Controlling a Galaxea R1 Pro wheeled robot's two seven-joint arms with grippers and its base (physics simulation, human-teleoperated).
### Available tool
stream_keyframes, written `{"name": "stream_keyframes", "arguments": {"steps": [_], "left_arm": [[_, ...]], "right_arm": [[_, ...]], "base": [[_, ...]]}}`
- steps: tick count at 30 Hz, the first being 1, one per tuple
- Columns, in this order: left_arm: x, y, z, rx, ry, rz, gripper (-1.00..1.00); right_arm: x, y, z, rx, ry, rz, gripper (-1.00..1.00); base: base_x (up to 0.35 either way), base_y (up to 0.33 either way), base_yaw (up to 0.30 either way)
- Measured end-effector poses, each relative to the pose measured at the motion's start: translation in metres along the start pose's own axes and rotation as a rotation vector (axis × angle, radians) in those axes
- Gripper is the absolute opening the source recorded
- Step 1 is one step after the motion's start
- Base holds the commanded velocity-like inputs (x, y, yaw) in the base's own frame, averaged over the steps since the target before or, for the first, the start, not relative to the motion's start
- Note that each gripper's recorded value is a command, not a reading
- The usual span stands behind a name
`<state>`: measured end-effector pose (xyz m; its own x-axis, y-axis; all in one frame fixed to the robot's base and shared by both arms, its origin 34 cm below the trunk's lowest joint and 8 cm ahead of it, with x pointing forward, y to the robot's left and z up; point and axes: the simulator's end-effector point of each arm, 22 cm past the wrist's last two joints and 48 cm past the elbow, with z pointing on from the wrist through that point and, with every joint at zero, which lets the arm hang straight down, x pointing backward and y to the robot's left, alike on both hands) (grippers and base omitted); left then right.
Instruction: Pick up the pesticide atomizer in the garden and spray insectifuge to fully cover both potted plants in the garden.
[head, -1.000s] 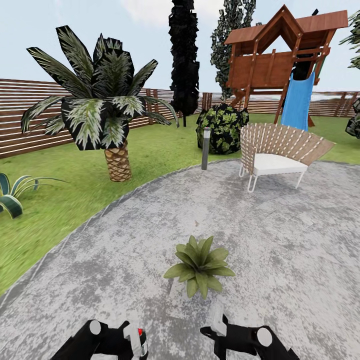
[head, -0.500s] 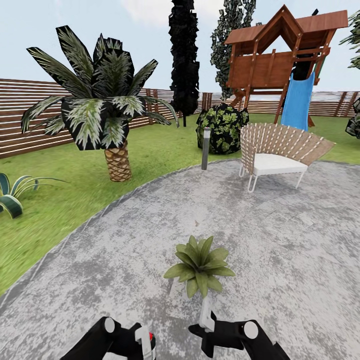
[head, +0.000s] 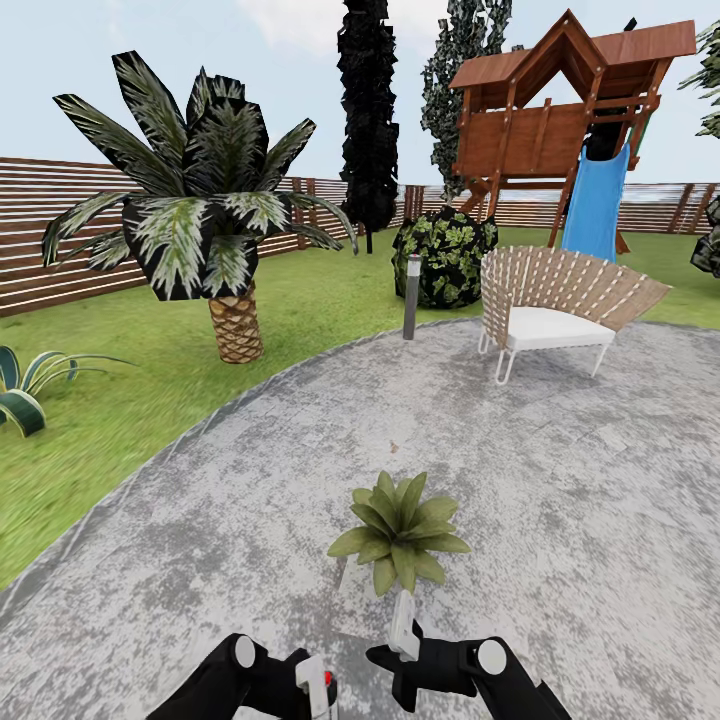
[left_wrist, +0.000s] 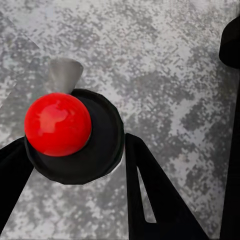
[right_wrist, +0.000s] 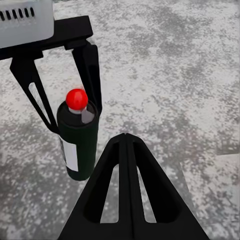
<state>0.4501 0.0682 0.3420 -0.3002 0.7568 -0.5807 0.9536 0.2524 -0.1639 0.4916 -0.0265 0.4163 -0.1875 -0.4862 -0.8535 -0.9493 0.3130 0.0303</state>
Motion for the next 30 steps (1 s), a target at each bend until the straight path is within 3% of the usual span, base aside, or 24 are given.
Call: {"name": "stream_keyframes", "arguments": {"steps": [30], "left_arm": [[-0.046,0.002,0.006,-0.006,-0.073,0.032,-1.0]], "right_arm": [[0.0,0.001,0.001,-0.001,-0.001,0.001,-1.0]], "base": [[0.0,0.0,0.0]]}}
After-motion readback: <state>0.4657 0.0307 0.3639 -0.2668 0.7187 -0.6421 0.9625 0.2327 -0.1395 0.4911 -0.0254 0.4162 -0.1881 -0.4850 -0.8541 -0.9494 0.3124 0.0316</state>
